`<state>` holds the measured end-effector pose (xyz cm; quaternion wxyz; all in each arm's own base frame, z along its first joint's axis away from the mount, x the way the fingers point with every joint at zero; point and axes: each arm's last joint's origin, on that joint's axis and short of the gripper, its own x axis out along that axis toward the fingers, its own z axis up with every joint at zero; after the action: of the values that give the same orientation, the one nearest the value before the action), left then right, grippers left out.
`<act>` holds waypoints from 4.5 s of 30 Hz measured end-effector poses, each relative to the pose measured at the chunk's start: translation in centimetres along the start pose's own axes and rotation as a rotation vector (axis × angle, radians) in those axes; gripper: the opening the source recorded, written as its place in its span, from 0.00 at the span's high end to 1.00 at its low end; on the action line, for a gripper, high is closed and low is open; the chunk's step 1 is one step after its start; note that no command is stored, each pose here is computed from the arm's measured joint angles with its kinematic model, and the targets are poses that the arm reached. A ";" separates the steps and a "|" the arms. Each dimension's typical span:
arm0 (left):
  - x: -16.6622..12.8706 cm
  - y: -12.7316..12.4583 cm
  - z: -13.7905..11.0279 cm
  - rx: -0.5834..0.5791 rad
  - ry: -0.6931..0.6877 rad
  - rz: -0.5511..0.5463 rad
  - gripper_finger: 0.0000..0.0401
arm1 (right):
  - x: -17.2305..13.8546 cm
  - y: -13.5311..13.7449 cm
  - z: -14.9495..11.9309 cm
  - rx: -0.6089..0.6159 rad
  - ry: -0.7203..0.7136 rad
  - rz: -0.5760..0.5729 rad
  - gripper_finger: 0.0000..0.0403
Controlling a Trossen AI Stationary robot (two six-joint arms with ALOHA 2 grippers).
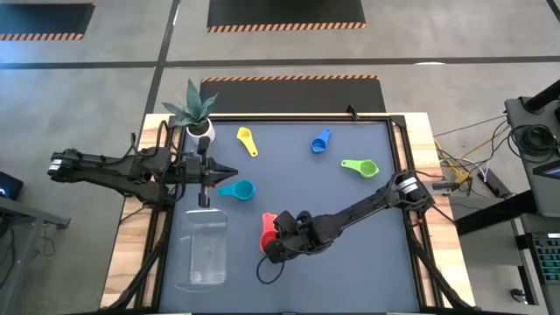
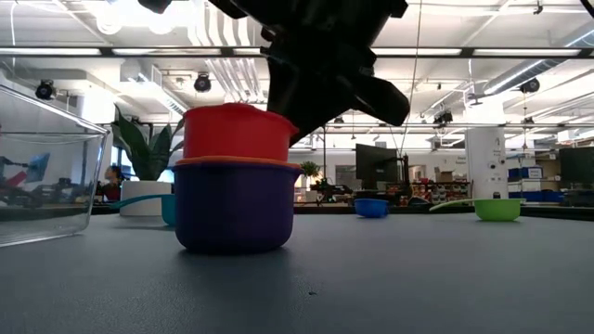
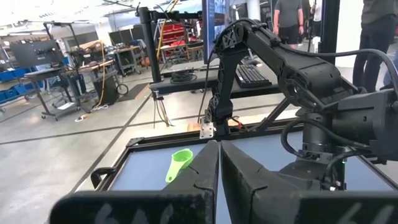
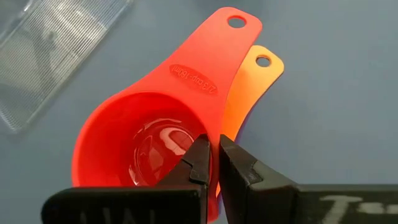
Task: Nest measuring cups in basket
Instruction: Stack the red measuring cup on top of the orange cup
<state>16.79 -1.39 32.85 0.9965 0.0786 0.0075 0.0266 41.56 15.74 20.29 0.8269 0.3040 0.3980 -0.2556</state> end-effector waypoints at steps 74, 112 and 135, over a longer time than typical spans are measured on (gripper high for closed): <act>0.0 0.0 0.0 -0.007 0.004 -0.001 1.00 | -0.6 -0.7 -0.9 -0.203 0.148 0.034 0.98; 4.9 -4.6 -3.8 -0.135 0.490 -0.221 1.00 | -3.5 -7.3 -0.6 -0.773 -0.008 0.011 0.98; 11.8 -8.2 -11.2 0.003 0.945 -0.265 1.00 | 1.5 -12.3 -3.2 -0.843 -0.384 0.226 0.98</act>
<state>28.74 -7.09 20.33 0.8788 0.0575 0.4688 -0.0677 32.63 9.27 13.81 0.9594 -0.0695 0.2714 -0.0319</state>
